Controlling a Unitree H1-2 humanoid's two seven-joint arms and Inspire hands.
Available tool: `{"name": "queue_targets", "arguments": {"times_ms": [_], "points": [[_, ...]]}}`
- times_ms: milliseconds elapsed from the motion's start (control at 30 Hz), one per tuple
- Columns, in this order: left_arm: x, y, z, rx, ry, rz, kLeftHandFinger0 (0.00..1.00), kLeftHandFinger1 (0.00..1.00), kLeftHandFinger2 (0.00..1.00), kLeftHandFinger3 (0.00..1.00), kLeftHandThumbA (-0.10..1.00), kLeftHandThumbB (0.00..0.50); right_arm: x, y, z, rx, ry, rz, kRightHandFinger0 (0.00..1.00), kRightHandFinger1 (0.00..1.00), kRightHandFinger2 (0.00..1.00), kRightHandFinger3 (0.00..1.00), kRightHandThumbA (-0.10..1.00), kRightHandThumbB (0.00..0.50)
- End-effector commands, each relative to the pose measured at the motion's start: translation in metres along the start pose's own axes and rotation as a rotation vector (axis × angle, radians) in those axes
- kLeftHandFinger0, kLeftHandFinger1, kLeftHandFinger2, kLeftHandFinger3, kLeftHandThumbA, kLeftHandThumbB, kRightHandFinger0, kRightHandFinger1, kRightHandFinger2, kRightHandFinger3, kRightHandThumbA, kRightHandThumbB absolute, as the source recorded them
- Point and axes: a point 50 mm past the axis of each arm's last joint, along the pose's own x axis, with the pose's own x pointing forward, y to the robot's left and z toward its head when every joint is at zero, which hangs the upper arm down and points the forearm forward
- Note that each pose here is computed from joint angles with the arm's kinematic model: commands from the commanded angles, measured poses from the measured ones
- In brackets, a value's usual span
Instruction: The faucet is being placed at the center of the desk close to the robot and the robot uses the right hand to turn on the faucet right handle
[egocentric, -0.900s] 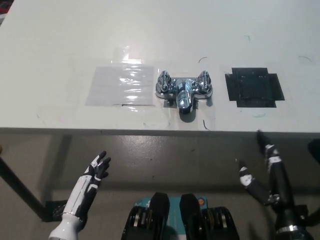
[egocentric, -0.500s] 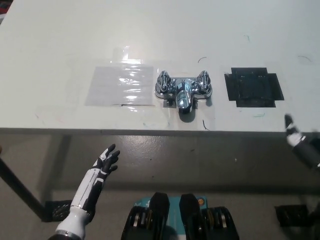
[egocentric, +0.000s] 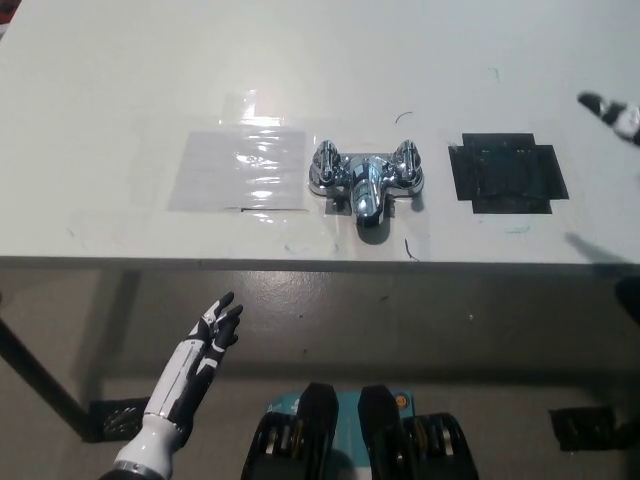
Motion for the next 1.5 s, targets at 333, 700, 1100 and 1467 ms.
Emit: {"name": "queue_targets", "arguments": {"times_ms": [333, 700, 1100, 1467], "points": [[0.009, -0.002, 0.018, 0.005, -0.092, -0.021, 1.0, 1.0, 1.0, 1.0, 0.91, 0.078, 0.179, 0.064, 0.092, -0.532, 0.184, 0.629, 1.0, 1.0, 1.0, 1.0, 1.0, 0.298], [0.007, 0.0, 0.016, 0.01, -0.099, -0.023, 1.0, 1.0, 1.0, 1.0, 0.92, 0.08, 0.216, 0.135, 0.101, -0.595, 0.331, 0.744, 1.0, 1.0, 1.0, 1.0, 1.0, 0.317], [0.006, 0.001, 0.015, 0.023, -0.101, -0.023, 1.0, 1.0, 1.0, 1.0, 0.91, 0.067, 0.211, 0.177, 0.065, -0.729, 0.462, 0.794, 1.0, 1.0, 1.0, 1.0, 1.0, 0.358], [0.007, 0.002, 0.018, 0.029, -0.102, -0.019, 1.0, 1.0, 1.0, 1.0, 0.9, 0.081, 0.196, 0.192, 0.033, -0.788, 0.522, 0.806, 1.0, 1.0, 1.0, 1.0, 1.0, 0.371]]}}
